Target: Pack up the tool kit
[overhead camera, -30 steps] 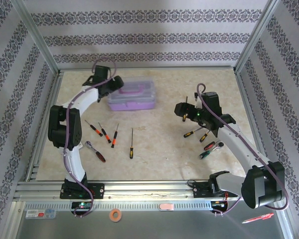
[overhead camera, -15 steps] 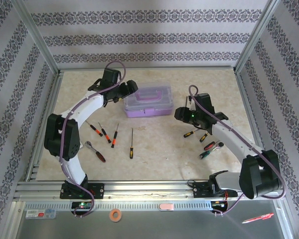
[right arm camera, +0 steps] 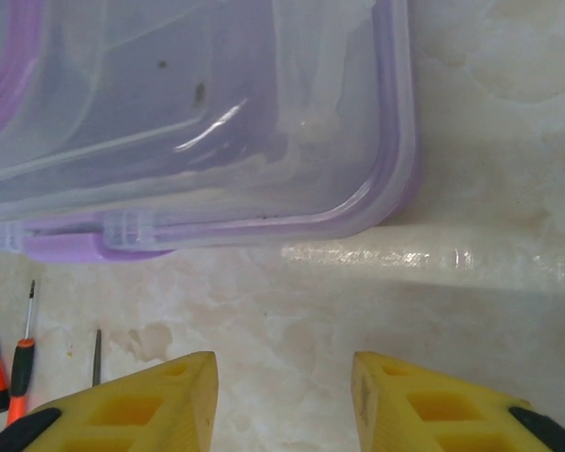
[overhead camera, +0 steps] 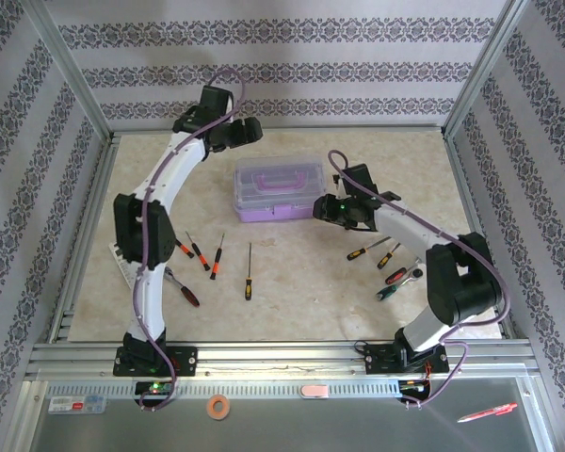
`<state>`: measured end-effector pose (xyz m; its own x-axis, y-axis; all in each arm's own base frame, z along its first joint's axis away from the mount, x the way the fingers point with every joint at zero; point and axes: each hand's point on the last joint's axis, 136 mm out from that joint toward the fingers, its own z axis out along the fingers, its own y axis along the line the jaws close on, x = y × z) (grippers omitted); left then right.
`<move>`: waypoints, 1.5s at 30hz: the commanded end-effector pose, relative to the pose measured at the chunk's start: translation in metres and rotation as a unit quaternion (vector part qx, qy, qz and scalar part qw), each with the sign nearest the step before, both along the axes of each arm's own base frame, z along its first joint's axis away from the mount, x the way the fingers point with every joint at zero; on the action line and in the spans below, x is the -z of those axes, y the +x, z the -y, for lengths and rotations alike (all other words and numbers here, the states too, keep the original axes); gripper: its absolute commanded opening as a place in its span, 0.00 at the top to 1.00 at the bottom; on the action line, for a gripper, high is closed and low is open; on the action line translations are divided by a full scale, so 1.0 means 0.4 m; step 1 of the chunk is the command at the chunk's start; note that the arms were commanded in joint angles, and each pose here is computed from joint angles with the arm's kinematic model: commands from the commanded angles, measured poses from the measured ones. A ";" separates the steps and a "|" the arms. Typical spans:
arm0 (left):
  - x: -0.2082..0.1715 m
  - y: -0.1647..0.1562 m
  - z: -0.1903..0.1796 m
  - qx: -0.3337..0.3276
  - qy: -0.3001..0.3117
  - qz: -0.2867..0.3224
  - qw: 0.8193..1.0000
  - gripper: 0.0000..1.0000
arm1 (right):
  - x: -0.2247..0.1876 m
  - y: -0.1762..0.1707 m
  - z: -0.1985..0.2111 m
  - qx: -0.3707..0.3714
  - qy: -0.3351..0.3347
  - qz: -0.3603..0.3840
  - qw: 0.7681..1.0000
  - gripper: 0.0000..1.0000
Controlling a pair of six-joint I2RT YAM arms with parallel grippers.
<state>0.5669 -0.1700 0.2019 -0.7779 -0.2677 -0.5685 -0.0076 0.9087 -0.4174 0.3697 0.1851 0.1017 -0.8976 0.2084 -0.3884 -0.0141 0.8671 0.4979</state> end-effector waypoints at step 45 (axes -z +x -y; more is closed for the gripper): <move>0.014 -0.379 0.160 0.114 -0.065 -0.059 0.990 0.16 | -0.133 0.155 -0.027 0.014 0.035 0.017 0.999 0.44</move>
